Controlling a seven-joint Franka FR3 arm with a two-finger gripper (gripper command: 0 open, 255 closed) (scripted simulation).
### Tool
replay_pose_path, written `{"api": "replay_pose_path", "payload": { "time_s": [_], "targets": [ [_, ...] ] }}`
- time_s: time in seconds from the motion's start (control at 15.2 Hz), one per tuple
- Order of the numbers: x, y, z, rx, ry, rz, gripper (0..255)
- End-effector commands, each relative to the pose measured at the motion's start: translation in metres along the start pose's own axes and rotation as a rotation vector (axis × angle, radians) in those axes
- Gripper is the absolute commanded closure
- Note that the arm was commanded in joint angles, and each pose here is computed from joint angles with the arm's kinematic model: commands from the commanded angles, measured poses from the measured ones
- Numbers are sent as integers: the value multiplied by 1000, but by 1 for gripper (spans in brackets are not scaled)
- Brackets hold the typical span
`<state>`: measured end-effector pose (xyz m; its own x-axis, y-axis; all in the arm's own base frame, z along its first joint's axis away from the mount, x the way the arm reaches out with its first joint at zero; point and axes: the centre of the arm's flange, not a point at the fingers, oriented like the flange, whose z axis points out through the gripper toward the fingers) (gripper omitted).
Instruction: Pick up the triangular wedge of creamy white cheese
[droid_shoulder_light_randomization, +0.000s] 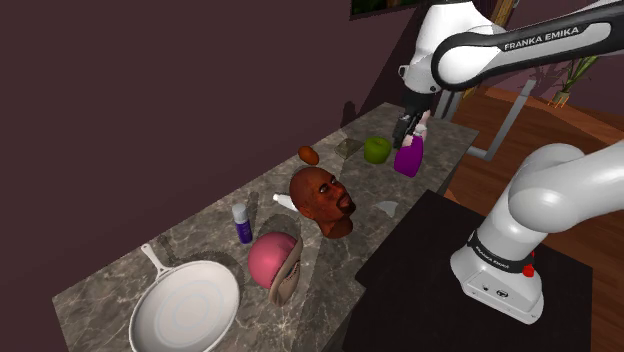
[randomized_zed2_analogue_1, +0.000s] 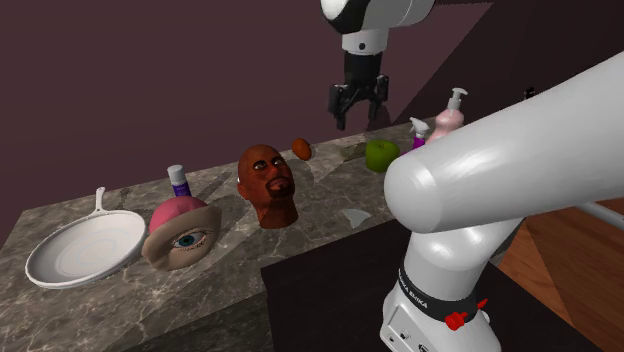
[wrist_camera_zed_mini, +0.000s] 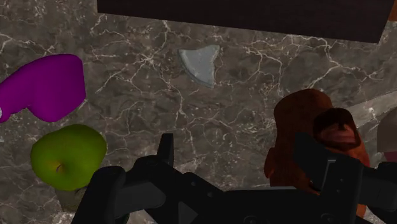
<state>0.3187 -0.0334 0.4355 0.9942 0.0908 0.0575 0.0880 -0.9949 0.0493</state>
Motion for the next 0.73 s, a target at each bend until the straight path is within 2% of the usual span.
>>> {"api": "replay_pose_path", "payload": {
  "time_s": [0.0, 0.66],
  "targets": [
    [-1, 5, 24, 6, 1, 0, 0],
    [-4, 18, 156, 35, -8, 1, 0]
  ]
}}
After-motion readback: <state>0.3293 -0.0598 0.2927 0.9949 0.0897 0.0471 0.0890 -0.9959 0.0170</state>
